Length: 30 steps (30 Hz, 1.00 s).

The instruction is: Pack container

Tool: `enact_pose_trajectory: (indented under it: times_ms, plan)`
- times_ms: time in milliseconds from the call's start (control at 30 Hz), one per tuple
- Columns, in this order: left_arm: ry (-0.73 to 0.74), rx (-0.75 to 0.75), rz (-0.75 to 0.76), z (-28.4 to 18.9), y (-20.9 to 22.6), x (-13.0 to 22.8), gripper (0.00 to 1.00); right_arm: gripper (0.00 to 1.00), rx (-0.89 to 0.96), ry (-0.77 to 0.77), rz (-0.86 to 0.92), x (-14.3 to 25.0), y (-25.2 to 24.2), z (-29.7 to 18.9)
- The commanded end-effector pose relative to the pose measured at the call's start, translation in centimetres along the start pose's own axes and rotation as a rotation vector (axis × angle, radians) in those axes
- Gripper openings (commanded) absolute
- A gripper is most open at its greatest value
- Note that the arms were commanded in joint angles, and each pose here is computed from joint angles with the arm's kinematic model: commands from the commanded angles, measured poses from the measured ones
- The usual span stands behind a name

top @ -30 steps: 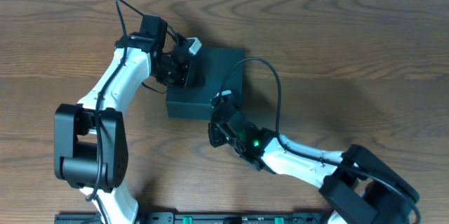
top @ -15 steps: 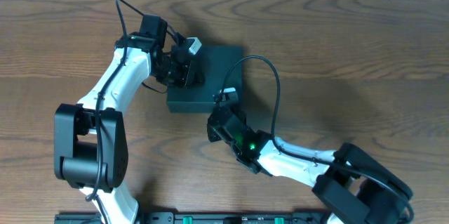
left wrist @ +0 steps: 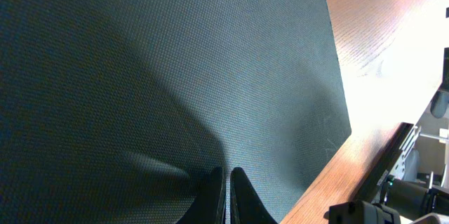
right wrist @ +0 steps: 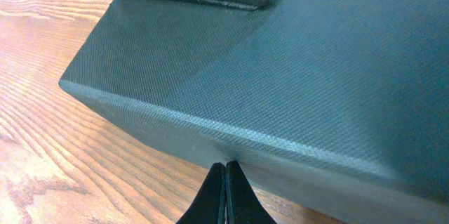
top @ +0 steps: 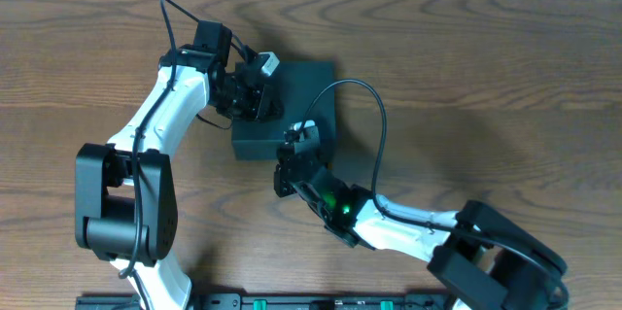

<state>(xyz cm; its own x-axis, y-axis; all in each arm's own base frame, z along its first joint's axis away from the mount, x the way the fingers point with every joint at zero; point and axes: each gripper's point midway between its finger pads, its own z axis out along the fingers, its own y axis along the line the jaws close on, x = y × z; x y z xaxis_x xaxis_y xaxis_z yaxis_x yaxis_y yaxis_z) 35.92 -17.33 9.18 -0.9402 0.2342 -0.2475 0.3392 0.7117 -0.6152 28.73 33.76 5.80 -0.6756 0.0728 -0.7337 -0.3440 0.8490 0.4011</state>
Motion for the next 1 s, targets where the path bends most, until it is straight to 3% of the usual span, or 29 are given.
enact_pose_trajectory:
  times_ms: [0,433,967]
  plan:
    - [0.055,-0.032,-0.014,1.1,1.3,1.2,0.06,0.02,-0.009,0.013,0.033,1.2,0.5,0.8]
    - [0.057,-0.031,-0.017,1.1,1.3,1.3,0.06,0.02,-0.04,-0.002,0.042,3.3,1.1,2.9]
    - [0.072,-0.03,-0.03,1.1,1.2,1.7,0.06,0.02,0.009,-0.159,0.073,-0.2,1.0,3.0]
